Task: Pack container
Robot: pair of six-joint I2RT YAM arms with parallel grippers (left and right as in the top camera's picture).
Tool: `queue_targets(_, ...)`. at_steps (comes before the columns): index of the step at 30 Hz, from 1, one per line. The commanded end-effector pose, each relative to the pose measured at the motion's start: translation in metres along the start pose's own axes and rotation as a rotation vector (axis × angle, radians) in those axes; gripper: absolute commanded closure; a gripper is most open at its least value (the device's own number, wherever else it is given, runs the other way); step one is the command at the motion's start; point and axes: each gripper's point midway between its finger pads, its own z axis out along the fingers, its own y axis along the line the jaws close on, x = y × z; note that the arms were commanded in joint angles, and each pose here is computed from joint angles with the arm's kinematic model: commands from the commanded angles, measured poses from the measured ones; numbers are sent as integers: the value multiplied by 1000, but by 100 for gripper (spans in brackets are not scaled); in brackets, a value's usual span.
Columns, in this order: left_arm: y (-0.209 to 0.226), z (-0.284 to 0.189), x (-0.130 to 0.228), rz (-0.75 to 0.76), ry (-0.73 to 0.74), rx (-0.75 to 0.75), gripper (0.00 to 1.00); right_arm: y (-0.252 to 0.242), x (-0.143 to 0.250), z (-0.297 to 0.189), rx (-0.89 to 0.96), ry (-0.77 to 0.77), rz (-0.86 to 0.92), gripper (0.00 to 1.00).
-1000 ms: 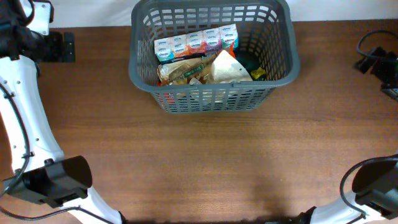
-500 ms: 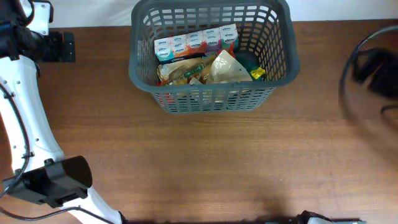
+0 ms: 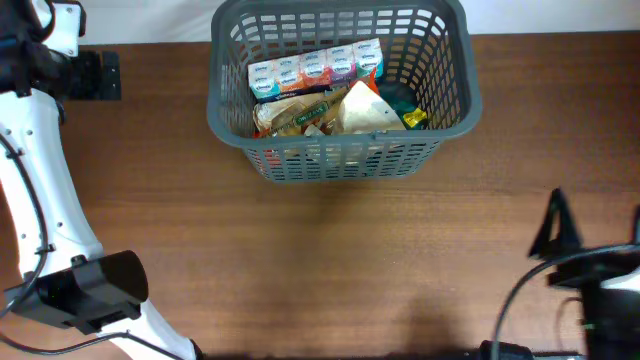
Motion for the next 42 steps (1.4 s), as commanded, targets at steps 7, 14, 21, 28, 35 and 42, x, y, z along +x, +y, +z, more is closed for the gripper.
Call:
queue_targets(7,0,-5,0,-12,-10,3,1,-22,214,32,2,252,4,1)
queue_targets(14,0,-5,0,-12,-10,3,1,-33,299,41,22,414,5,1)
queue_targets(21,0,-5,0,-12,-10,3,1,-34,303,41,26,417,5,1)
queue_targets(28,0,-5,0,-12,-10,3,1,-34,304,41,26,418,5,1)
queue_targets(35,0,-5,0,-12,-10,3,1,-34,304,41,26,418,5,1)
queue_targets(42,0,-18,-2,-12,-34,-4,1,-34,304,41,26,418,5,1)
